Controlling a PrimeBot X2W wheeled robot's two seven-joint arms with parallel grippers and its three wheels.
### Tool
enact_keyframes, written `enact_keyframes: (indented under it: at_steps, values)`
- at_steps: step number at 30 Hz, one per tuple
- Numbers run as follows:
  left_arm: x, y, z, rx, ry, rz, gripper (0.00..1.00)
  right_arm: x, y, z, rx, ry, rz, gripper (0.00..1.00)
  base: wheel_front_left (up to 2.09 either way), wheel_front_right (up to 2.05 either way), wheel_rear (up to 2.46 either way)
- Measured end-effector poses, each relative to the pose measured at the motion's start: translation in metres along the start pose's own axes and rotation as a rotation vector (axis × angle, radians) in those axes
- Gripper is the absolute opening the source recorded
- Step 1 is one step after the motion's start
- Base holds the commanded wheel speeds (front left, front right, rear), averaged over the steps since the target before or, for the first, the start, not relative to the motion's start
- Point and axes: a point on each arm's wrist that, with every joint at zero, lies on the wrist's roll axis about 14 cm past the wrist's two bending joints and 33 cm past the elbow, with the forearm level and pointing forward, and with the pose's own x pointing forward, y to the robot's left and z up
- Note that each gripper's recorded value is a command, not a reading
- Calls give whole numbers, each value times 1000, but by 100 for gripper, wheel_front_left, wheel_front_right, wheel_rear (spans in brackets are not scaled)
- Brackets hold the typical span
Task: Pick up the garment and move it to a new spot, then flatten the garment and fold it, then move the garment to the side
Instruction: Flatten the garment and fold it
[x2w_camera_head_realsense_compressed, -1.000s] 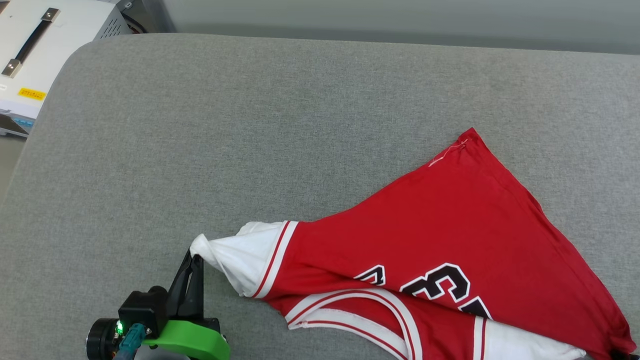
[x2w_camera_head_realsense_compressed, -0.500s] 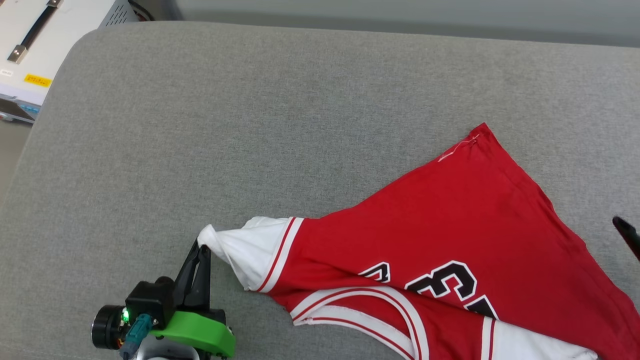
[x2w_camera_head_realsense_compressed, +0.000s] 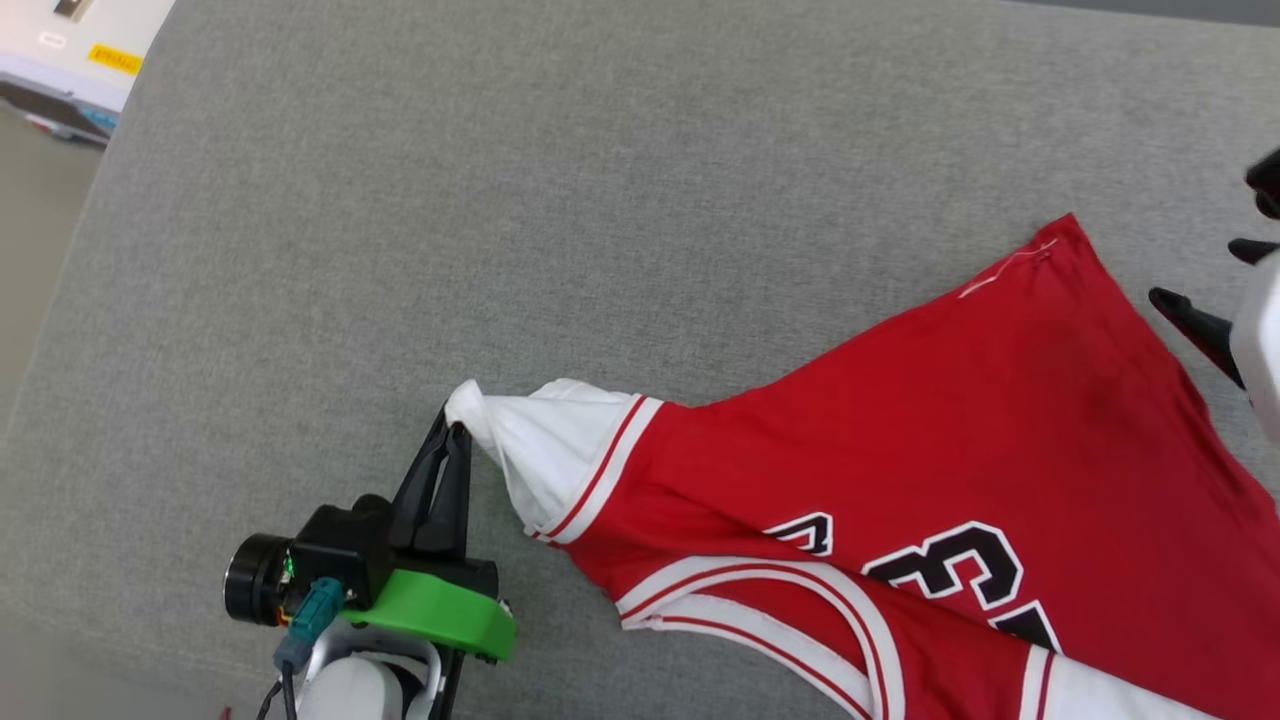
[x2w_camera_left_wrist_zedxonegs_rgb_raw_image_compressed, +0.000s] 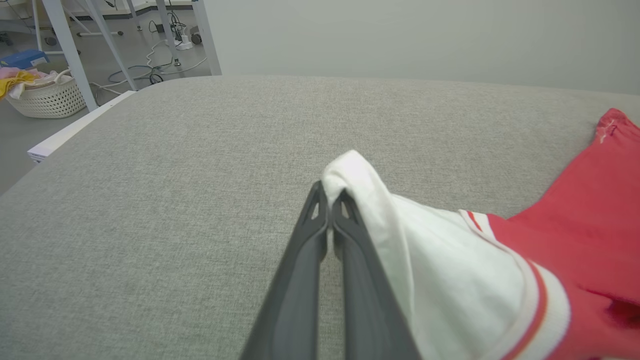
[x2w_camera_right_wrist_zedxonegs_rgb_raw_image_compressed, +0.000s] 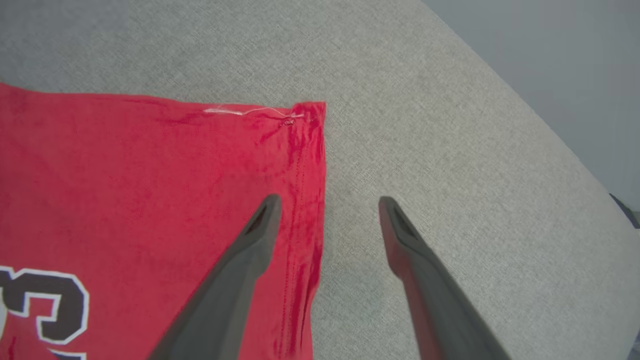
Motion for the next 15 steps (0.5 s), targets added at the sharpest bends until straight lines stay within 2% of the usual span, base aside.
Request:
enact_keyframes:
  at_steps: [8,15]
  values:
    - [6,4,-4,8,14,20,0,58,1,-7,-34,168,48,100,0,0,0]
    - [10,10,-14,9,43,47,0,103,10,-48,-55,323,106,100,0,0,0]
